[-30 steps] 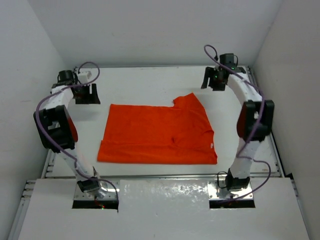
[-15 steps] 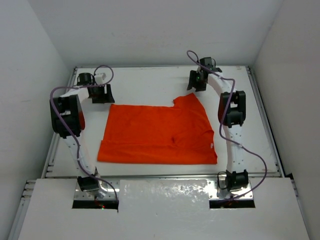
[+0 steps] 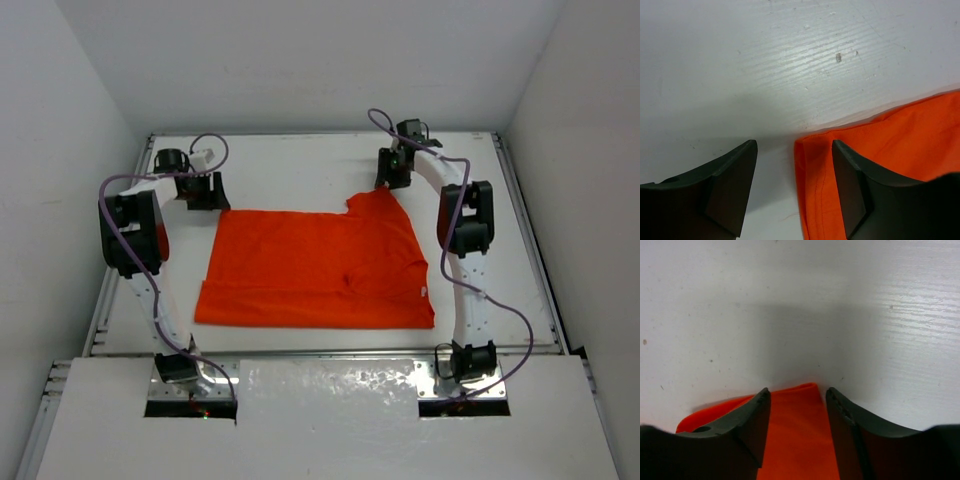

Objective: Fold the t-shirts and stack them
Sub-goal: Grap the side of the flattened tshirt furthest away from the robot with both arms, then fold the other side of the tshirt into a rectangle

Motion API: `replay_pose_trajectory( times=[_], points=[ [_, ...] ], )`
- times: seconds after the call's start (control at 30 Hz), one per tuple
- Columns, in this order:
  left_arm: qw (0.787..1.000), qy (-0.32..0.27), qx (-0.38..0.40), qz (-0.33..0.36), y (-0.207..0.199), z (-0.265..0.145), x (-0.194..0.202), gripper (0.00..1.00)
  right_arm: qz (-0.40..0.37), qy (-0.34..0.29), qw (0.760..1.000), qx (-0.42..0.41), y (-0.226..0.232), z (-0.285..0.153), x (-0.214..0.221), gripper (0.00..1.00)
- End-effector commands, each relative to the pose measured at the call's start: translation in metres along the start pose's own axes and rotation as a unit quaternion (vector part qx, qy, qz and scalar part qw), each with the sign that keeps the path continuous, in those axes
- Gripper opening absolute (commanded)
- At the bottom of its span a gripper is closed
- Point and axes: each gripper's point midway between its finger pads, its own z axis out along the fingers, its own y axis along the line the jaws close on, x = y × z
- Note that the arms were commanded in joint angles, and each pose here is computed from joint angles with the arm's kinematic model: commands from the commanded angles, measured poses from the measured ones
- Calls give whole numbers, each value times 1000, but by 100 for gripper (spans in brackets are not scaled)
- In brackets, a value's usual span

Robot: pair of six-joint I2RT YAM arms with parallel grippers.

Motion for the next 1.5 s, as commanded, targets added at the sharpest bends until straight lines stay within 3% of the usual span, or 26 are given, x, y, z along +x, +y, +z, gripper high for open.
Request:
replay_pose_trajectory(
  times=[0.0, 0.07, 0.2, 0.3, 0.33, 0.37, 0.4, 0.43, 0.5, 0.53, 0.7, 0.77, 0.8, 0.9, 1.0, 1.2, 1.47],
  points=[
    [999, 14, 29, 3, -19, -9, 7, 59, -9, 59, 998, 24, -11, -3, 36, 53],
    [999, 6, 38, 6, -24, -14, 1, 60, -11, 58, 998, 28, -13, -5, 36, 53],
    [998, -13, 61, 12, -37, -22, -5, 61, -12, 65, 998, 21, -11, -5, 40, 46],
    [999, -4, 42, 13, -33, -17, 4, 59, -13, 67, 997, 17, -9, -4, 46, 34],
    [999, -1, 37, 12, -32, -14, 5, 56, -11, 63, 998, 15, -8, -4, 44, 26],
    [999, 3, 33, 9, -30, -10, 7, 50, -10, 62, 998, 14, -7, -3, 45, 21],
    [1000, 6, 30, 5, -26, -6, 8, 34, -10, 57, 998, 14, -8, -3, 42, 15],
    [1000, 7, 28, 4, -24, -4, 7, 26, -10, 54, 998, 12, -6, -3, 41, 1],
    [1000, 2, 19, 9, -21, -3, 2, 5, -9, 44, 999, 3, -2, -6, 33, 0],
    [1000, -1, 15, 15, -20, -4, 0, 1, -10, 37, 999, -2, 0, -10, 29, 0],
    [997, -28, 11, 73, -25, -25, -16, 0, -42, -32, 998, -25, 15, -62, 5, 0],
    [992, -46, 19, 118, -34, -39, -22, 0, -49, -46, 997, -30, 15, -72, 19, 0],
    [987, -53, 20, 149, -36, -45, -24, 0, -56, -79, 995, -39, 24, -100, 8, 0],
    [971, -75, 29, 225, -48, -66, -23, 0, -61, -87, 993, -52, 27, -117, 37, 0],
    [961, -56, 44, 269, -55, -77, -5, 0, -66, -119, 989, -51, 30, -156, 57, 0],
    [956, 3, 64, 286, -59, -87, 50, 0, -55, -106, 991, -60, 28, -168, 129, 0],
    [951, 1, 84, 296, -58, -110, 70, 0, -51, -119, 990, -56, 19, -191, 175, 0]
  ],
)
